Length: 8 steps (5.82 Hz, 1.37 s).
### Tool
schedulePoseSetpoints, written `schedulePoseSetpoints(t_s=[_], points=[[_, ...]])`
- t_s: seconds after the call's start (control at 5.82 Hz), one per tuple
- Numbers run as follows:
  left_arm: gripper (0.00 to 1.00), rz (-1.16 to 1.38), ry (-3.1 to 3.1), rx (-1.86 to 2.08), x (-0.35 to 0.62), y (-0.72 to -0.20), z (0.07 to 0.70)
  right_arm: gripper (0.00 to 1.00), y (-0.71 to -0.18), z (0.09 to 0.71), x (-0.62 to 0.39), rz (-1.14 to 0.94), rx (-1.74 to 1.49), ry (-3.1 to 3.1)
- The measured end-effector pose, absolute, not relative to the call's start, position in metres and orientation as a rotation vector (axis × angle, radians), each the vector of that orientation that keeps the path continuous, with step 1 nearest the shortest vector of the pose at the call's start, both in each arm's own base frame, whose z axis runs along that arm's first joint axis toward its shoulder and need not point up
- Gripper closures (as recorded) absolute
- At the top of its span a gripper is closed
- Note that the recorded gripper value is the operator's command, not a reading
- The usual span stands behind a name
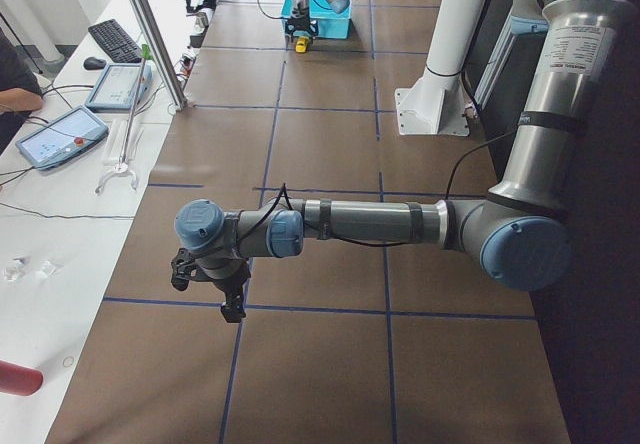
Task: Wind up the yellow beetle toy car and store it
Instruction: 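Lower the right gripper and grasp the yellow car, then lift the car with the right gripper and carry it into the bin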
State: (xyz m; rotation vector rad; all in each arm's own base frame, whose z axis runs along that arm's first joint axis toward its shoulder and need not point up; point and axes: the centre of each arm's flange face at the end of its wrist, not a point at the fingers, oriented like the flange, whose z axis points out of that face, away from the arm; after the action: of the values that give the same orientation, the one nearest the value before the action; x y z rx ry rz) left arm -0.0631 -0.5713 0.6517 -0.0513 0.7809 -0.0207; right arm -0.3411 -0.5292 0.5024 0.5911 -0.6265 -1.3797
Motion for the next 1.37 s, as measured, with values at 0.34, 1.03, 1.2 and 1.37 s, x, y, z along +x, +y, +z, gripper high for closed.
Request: schedulePoseSetpoints(t_s=[0.34, 1.03, 1.2, 1.37], points=[[0.00, -0.020, 0.780, -0.050, -0.063, -0.572, 0.651, 0.34, -0.528, 0.498, -0.341, -1.376, 0.596, -0.640], [0.00, -0.019, 0.780, -0.050, -0.063, -0.572, 0.651, 1.00, -0.527, 0.488, -0.339, -1.380, 0.617, -0.657], [0.00, -0.019, 0.781, -0.049, -0.063, -0.572, 0.651, 1.00, -0.526, 0.473, -0.334, -1.380, 0.643, -0.655], [0.00, -0.018, 0.781, -0.048, -0.063, -0.572, 0.650, 1.00, -0.524, 0.449, -0.327, -1.374, 0.655, -0.652]])
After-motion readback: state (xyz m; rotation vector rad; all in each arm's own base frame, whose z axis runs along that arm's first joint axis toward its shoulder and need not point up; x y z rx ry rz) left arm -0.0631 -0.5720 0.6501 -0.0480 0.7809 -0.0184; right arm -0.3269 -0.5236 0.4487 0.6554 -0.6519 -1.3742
